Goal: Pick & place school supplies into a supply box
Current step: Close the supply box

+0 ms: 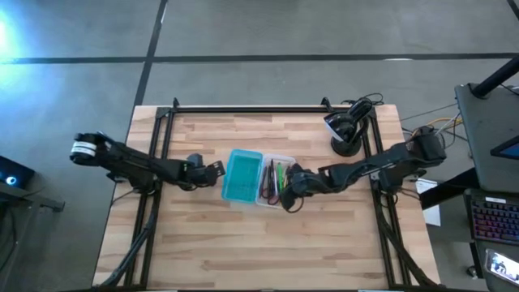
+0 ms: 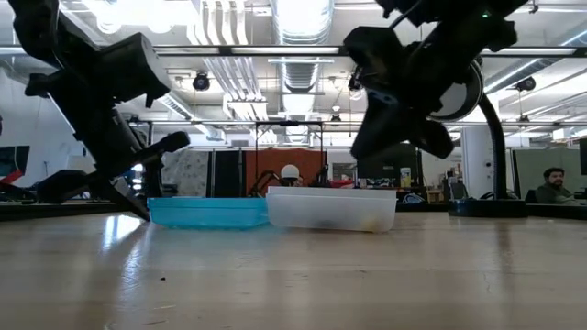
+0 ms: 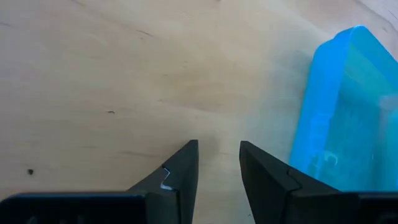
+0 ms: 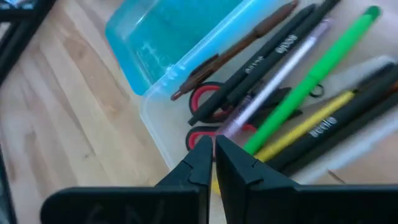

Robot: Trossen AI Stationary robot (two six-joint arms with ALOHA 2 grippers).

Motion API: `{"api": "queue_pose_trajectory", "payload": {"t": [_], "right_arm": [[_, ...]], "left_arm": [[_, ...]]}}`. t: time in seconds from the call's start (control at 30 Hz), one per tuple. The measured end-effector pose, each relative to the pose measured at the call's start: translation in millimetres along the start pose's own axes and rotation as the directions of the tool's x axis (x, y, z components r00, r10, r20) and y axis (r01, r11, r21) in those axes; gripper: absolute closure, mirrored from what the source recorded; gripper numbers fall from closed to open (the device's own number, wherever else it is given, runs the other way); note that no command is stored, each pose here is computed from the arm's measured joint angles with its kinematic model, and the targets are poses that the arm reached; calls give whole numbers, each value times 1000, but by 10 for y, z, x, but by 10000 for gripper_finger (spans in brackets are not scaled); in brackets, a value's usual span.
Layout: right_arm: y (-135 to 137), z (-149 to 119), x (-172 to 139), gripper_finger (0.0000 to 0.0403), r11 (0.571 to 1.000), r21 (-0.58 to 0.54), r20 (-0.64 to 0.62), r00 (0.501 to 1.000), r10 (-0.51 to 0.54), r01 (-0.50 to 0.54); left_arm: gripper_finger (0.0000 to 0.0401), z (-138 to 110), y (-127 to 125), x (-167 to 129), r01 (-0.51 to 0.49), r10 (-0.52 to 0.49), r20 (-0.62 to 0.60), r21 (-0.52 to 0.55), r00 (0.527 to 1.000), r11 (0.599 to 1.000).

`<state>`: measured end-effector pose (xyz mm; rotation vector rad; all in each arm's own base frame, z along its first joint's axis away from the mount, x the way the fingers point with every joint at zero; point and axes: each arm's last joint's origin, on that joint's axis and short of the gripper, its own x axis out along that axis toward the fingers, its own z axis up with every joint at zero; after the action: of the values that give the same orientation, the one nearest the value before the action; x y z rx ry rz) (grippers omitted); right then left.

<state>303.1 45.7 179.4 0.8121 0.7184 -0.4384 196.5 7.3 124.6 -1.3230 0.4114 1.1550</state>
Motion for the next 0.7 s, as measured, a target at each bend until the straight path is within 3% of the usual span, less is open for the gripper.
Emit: {"api": "queue_pose_trajectory", "payload": {"t": [0.43,0.7], "right_arm": [[101,-34,381,390,997,-71,-91,995,-47,40],[66,-34,380,390,995,-78,-99,993,-69,61]], "left_arm": [[298,-10,-185,-10,97,-95,-33,53,995,994],[298,-28,-116,58,15,-9,-70,81,998,997]]}}
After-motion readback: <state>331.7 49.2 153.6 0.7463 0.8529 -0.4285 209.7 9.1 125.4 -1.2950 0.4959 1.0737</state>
